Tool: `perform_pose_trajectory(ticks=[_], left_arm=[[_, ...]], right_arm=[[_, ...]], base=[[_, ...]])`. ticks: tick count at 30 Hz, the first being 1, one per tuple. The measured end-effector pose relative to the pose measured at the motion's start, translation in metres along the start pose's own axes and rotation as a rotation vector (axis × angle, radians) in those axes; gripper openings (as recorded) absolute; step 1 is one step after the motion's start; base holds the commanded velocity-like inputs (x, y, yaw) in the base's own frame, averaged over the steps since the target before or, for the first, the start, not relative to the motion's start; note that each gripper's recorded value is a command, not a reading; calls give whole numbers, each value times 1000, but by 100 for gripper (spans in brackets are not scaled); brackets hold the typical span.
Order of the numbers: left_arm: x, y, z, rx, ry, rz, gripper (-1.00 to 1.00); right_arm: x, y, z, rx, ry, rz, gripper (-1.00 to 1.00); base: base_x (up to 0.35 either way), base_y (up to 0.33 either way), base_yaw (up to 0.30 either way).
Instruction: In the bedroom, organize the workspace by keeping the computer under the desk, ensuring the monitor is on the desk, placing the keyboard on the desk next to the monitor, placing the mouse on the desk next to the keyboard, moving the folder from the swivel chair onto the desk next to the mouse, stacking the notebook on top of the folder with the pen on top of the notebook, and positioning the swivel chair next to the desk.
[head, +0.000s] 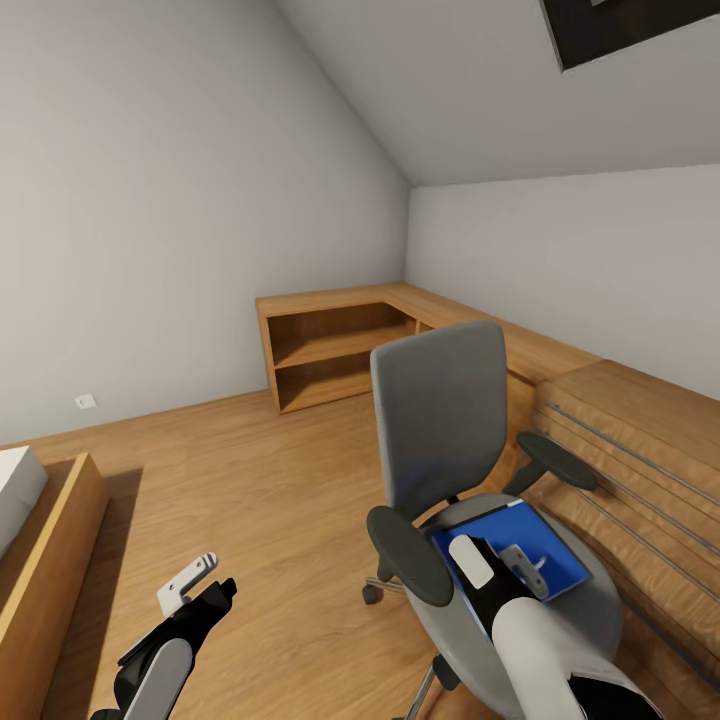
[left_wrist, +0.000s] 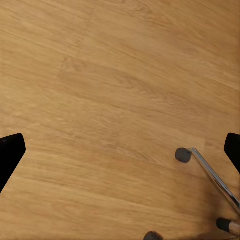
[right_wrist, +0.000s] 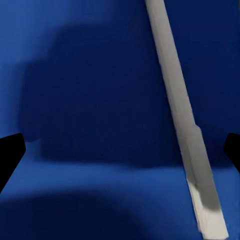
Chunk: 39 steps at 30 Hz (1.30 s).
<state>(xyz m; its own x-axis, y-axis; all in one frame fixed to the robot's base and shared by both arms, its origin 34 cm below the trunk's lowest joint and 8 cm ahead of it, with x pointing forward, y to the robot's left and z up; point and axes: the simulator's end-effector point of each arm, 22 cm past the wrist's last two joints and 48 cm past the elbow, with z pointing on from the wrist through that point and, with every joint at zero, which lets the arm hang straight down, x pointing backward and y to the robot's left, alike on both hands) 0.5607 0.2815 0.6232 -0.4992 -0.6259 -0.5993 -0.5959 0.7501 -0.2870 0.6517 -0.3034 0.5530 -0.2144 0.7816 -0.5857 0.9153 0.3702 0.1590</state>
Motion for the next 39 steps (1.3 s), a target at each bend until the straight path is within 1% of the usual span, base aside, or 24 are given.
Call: perform_pose_trajectory(ticks=[6, 7, 15, 29, 32, 39], left_arm=[[0, 0, 0, -1, 0, -1, 100], [0, 0, 0, -1, 0, -1, 100], [0, 0, 0, -1, 0, -1, 100], [0, 0, 0, 0, 0, 0, 100], [0, 0, 0, 0, 0, 0, 100], [0, 0, 0, 0, 0, 0, 100]], right_arm=[[0, 0, 0, 0, -1, -5, 100], [0, 0, 0, 0, -2, -5, -100], [1, -2, 0, 5, -5, -12, -100], [0, -1, 0, 1, 0, -3, -100], [1, -1, 0, 3, -2, -11, -100], [1, -2, 0, 7, 0, -11, -100]], base=[[0, 0, 0], [0, 0, 0], [0, 0, 0], [0, 0, 0], [0, 0, 0], [0, 0, 0]])
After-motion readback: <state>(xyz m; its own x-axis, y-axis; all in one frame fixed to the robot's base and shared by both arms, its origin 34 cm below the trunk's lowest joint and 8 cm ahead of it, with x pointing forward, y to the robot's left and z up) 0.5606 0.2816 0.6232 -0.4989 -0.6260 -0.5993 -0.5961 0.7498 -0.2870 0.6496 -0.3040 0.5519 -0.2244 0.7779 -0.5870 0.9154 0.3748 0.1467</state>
